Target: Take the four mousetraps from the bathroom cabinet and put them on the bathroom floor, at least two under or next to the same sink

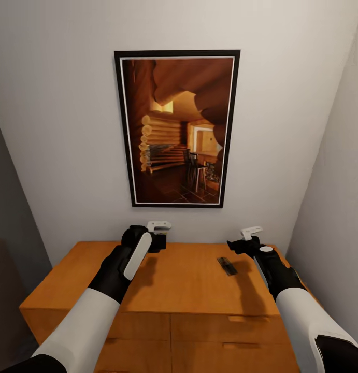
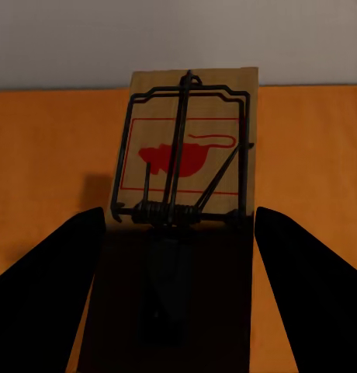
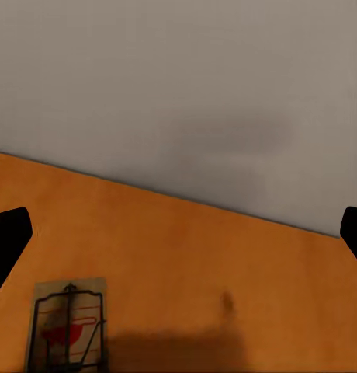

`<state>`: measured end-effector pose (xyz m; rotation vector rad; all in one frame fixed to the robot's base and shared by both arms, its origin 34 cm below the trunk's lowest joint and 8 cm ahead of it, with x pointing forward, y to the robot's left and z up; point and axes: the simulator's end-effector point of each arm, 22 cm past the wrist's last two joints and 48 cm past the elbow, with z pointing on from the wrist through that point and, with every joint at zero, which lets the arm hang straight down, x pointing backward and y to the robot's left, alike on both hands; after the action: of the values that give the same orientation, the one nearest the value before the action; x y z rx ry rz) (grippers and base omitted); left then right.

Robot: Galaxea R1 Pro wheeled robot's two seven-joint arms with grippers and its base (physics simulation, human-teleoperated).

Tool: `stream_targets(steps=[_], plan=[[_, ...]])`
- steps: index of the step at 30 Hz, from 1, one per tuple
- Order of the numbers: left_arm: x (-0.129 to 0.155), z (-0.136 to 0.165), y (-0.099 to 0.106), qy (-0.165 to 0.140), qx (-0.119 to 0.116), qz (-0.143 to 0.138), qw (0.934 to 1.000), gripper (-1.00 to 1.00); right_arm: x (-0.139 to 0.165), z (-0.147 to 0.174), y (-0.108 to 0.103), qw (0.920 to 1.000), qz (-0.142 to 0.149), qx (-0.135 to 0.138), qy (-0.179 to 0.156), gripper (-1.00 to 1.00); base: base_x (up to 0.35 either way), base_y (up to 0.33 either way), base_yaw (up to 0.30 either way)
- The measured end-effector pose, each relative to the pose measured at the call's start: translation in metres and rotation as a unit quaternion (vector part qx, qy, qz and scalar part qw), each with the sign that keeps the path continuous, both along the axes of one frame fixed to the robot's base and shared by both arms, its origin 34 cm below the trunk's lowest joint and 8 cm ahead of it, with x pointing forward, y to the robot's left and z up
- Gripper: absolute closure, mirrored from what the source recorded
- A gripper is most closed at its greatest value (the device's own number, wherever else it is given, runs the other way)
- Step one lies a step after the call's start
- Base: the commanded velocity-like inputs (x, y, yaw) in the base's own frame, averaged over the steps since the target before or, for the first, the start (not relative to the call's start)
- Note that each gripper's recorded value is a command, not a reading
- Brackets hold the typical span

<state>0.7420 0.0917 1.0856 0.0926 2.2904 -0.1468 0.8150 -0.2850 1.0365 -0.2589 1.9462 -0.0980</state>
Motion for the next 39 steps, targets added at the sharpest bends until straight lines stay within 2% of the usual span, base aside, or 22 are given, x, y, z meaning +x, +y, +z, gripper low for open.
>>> stream_targets(steps=[17,22,30,39], plan=[[-0.0001,0.0002,-0.0005,0.0,0.0,-0.001,1.0,1.0,0.0003,0.0005,0.0,1.0,0.0,0.0,0.0,-1.0,0.0,-0.001,0.25],[0.0,0.0001,-0.0005,0.0,0.0,0.0,1.0,1.0,0.0003,0.0007,0.0001,1.0,0.0,0.0,-0.001,-1.0,0.0,-0.031,0.028],[-0.0001,-0.0003,-0.0004,0.0,0.0,0.0,1.0,1.0,0.0001,0.0004,0.0001,1.0,0.0,0.001,-0.001,-1.0,0.0,-0.236,0.002],[-0.0001,-0.0003,-0.0005,0.0,0.0,0.0,1.0,1.0,0.0008,0.0022,0.0001,1.0,0.001,0.0,-0.005,-1.0,0.0,-0.034,0.0]])
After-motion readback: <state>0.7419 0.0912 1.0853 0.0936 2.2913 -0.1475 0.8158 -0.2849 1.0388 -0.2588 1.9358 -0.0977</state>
